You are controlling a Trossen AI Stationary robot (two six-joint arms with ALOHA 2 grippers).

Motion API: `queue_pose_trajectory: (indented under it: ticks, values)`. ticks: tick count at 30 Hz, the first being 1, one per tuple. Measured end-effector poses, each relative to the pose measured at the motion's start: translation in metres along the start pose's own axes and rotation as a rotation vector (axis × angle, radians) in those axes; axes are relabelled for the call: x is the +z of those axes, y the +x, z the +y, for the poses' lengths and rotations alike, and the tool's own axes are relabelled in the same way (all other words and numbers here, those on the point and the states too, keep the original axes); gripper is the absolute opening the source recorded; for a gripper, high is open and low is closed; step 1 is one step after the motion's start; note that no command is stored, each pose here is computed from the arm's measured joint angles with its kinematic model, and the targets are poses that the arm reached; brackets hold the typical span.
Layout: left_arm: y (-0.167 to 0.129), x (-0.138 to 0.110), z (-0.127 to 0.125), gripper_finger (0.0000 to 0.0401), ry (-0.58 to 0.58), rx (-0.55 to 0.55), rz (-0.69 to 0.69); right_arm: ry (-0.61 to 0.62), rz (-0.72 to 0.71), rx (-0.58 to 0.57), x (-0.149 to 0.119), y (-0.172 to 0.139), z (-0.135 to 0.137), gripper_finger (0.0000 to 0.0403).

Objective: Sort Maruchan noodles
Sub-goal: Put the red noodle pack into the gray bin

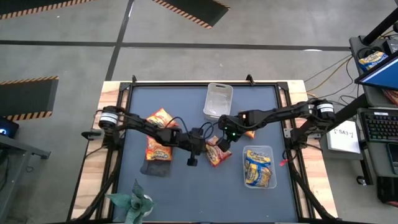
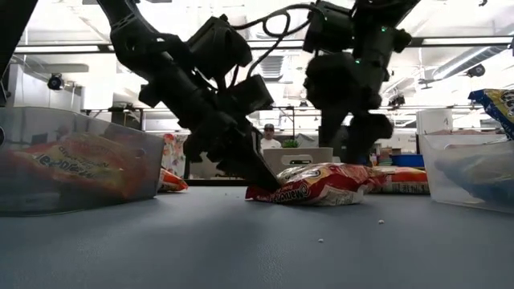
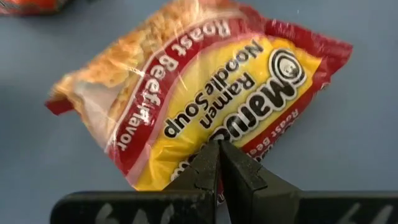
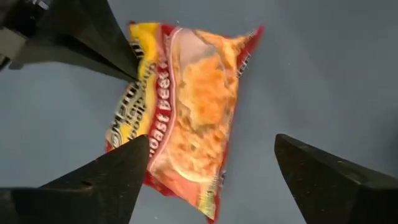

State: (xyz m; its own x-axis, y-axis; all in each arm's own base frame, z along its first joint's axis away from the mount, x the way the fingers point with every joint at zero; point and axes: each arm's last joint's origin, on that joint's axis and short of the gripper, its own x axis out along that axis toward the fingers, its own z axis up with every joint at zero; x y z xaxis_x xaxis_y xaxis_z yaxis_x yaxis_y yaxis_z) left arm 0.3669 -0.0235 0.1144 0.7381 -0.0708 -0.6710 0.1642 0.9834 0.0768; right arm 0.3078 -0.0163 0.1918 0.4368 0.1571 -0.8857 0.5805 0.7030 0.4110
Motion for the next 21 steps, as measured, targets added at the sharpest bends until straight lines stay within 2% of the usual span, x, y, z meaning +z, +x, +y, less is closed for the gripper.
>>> queue_pose_trajectory:
  ticks: [5, 14, 21]
  values:
    - [0.003, -0.004, 0.000, 0.0000, -0.021, -0.003, 0.023, -0.005, 0.024, 0.027, 0.001, 0.014, -0.006, 0.0349]
    - [0.003, -0.013, -0.002, 0.0000, -0.038, -0.010, 0.067, -0.037, 0.027, 0.145, 0.010, 0.043, -0.003, 0.0350]
    - [0.003, -0.014, -0.002, 0.0000, -0.038, -0.011, 0.073, -0.087, 0.030, 0.262, 0.015, 0.056, 0.002, 0.0333]
